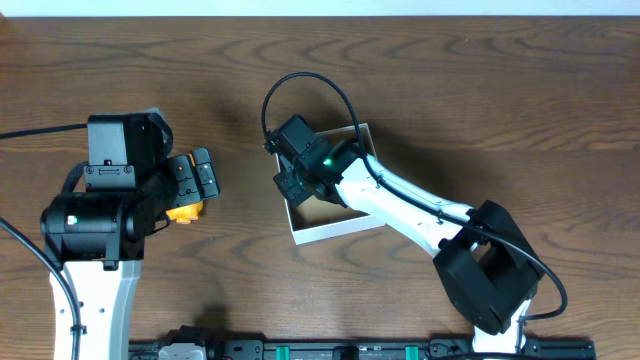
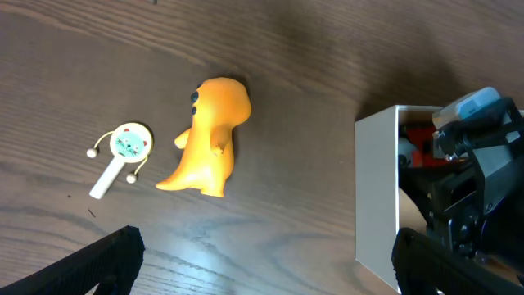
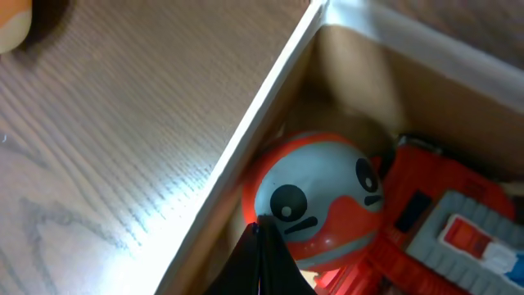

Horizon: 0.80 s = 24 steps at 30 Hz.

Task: Pack container
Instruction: 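Lower the ball into the box's left corner and release, then raise the right gripper out of the box and move it aside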

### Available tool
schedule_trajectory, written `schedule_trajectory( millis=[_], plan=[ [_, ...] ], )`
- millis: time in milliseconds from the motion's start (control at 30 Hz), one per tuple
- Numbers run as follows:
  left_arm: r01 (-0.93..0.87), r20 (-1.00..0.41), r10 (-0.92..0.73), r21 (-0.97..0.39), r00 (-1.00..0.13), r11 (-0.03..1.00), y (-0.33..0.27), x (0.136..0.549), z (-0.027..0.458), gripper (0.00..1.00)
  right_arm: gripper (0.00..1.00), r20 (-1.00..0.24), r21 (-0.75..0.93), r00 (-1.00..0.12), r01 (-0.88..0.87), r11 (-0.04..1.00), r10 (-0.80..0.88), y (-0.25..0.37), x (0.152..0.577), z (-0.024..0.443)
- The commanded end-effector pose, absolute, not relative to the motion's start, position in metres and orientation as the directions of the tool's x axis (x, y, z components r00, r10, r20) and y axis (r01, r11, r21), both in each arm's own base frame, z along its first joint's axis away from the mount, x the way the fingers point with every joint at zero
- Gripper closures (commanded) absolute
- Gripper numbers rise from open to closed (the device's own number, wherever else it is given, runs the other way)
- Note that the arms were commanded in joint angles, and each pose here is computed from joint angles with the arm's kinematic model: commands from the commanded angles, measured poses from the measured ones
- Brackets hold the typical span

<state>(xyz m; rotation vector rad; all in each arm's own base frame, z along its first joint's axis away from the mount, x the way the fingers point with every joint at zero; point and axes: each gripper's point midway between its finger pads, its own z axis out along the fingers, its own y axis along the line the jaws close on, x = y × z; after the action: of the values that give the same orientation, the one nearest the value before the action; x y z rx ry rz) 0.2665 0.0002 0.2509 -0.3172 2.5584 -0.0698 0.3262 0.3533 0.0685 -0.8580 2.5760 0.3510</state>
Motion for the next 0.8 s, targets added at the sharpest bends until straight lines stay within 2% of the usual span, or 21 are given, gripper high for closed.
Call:
schedule_trajectory(
  millis=[0,533,767],
  plan=[
    [-0.221,-0.532,-0.256,-0.131,-0.807,0.966,0.0,0.269,0.256,0.02,0.99,-0.465,0.038,-0.728,-0.585,0.81,-0.504,0.348,0.34,0.064],
    [-0.221,-0.532,-0.256,-0.131,-0.807,0.966,0.0,0.269,0.256,0.02,0.99,-0.501,0.039,-0.75,-0.518,0.855,-0.432,0.33,0.38,0.05],
    [-0.221,-0.532,-0.256,-0.13,-0.807,0.967,0.0,0.269,0.257,0.02,0.96,-0.506,0.022,-0.711,-0.577,0.816,-0.489,0.34,0.379,0.067]
  ],
)
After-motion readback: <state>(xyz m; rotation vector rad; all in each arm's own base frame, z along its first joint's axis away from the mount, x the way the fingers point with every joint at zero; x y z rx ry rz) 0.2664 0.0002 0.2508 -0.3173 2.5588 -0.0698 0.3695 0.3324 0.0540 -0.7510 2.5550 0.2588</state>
